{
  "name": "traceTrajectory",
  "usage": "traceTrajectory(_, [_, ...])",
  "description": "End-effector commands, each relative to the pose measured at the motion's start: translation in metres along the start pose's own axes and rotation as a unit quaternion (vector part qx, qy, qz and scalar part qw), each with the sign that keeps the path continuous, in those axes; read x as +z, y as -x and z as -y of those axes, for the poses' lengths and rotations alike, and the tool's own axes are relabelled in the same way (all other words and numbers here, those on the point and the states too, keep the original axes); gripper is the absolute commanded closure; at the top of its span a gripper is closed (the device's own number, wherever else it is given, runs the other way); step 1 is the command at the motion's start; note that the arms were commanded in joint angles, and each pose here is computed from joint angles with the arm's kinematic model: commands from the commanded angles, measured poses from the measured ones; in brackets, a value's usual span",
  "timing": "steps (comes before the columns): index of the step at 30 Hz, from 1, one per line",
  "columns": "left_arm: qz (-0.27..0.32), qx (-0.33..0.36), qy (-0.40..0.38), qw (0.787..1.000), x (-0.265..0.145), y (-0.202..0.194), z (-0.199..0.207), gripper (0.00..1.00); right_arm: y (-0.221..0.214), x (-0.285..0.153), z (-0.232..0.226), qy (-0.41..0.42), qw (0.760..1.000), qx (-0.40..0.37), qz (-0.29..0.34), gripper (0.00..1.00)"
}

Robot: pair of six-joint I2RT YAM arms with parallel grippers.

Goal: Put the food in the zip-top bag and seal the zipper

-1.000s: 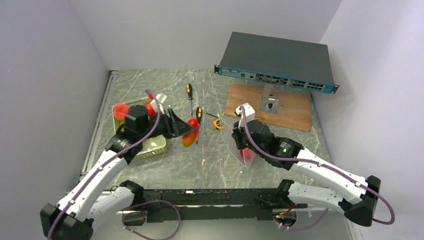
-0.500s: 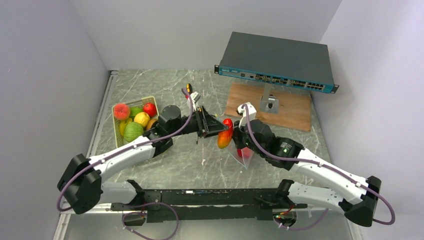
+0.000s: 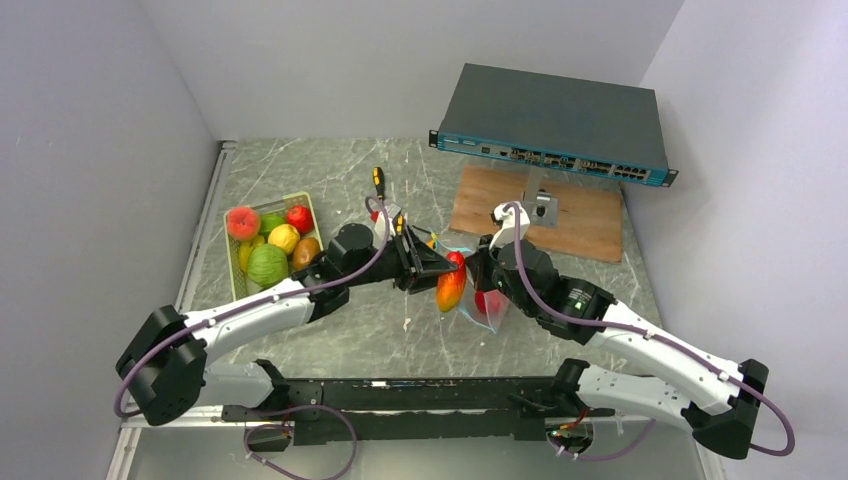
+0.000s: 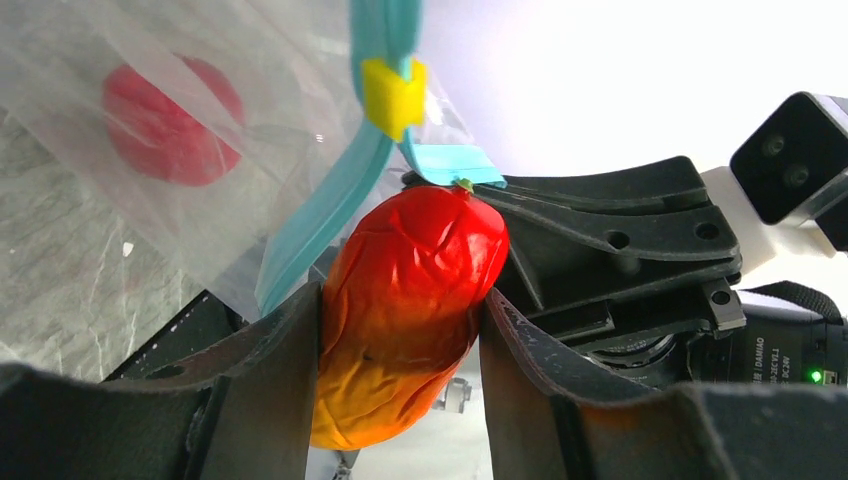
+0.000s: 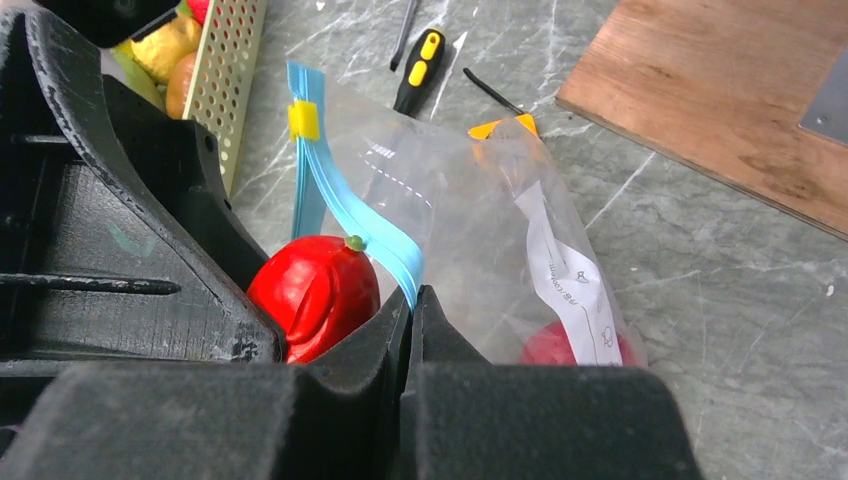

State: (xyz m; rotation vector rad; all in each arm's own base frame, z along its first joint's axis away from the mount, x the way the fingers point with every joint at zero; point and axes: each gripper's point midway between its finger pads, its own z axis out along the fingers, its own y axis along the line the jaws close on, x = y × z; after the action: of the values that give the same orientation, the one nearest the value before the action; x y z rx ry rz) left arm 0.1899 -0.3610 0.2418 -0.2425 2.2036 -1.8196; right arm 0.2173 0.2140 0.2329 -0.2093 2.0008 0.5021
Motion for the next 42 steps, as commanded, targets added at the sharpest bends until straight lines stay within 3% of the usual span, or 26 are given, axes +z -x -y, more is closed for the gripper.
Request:
traceTrajectory(1, [0.023, -0.057, 0.043, 0.997, -0.009, 0.001, -0.011, 1.0, 0.025, -0.002, -0.011, 0.023, 0.998, 0.029, 0.05, 1.0])
traceTrajectory(13, [0.049, -0.219, 0.142, 0.964, -0.014, 0.003, -0.03, 0.98, 0.015, 0.005, -0.027, 0.059, 0.997, 0.022, 0.039, 1.0])
traceTrajectory(20, [0.04, -0.142, 0.133, 0.98, -0.011, 0.005, -0.005, 0.98, 0.014, 0.013, -0.015, 0.006, 0.999, 0.027, 0.031, 1.0])
traceTrajectory(26, [-0.026, -0.092, 0.075, 0.993, 0.0, -0.022, 0.008, 1.0, 0.019, 0.019, -0.017, -0.008, 0.999, 0.031, 0.031, 1.0])
traceTrajectory(37, [-0.003, -0.203, 0.08, 0.976, 0.01, -0.017, -0.006, 0.98, 0.019, 0.011, -0.035, 0.047, 0.998, 0.014, 0.034, 1.0])
traceTrajectory(42, [0.052, -0.257, 0.069, 0.962, 0.01, 0.005, -0.01, 0.94, 0.008, 0.005, -0.047, 0.066, 0.998, 0.0, 0.023, 1.0])
